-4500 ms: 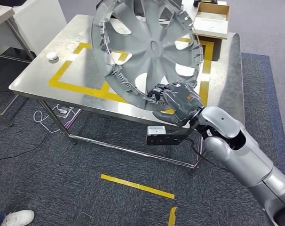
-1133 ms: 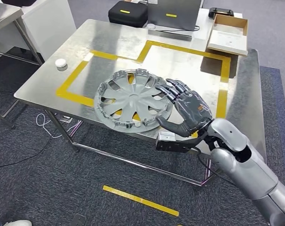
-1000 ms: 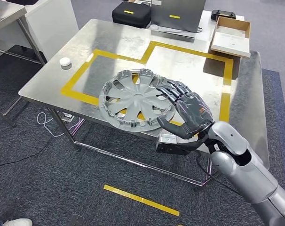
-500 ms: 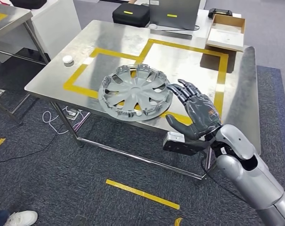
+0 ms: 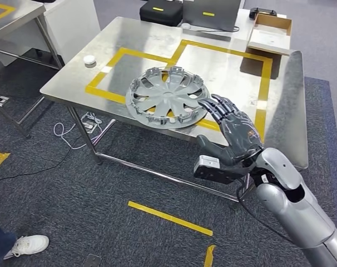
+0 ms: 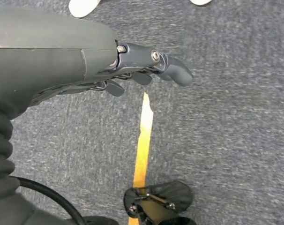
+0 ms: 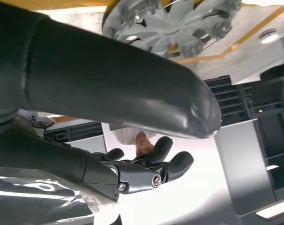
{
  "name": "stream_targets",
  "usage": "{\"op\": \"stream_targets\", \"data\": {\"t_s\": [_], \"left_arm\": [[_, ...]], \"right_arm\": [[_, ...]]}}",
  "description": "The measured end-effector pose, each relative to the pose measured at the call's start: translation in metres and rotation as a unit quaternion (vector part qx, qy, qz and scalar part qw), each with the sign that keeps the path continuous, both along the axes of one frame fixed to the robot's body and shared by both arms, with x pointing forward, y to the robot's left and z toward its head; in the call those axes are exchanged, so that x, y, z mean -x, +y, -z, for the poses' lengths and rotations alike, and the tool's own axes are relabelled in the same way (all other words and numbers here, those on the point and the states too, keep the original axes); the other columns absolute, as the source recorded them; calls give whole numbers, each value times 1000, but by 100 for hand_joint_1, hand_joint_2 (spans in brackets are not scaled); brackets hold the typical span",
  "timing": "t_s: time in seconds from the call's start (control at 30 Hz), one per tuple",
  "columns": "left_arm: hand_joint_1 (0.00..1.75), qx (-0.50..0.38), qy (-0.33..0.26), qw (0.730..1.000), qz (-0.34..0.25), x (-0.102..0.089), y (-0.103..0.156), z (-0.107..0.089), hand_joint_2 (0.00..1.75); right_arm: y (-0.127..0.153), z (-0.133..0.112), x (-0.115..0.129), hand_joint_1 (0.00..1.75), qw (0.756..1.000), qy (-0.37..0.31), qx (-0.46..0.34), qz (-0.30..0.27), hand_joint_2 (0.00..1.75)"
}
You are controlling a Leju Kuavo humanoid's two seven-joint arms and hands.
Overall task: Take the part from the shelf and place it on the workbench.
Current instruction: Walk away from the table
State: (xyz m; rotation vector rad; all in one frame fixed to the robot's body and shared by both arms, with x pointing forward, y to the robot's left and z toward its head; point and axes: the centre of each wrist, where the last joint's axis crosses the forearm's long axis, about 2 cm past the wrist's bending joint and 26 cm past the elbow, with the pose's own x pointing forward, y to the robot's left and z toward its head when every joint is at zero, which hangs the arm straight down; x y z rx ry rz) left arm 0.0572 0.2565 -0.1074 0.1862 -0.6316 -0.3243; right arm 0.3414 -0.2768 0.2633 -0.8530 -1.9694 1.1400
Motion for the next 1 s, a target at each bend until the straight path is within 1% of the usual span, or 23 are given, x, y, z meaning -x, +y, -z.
{"op": "stream_targets", "data": {"t_s": [0.77,0.9,1.0], "left_arm": [[0,0,-2,1000,-3,2,0,0,0],[0,0,-5,1000,-4,-1,1,0,0],[0,2,-3,1000,-4,1,1,0,0]], "right_arm": [[-3,3,2,0,1000,5,-9,6,0],[-5,1,2,0,1000,6,-20,5,175],[-7,1,1,0,1000,3,-23,5,175]]}}
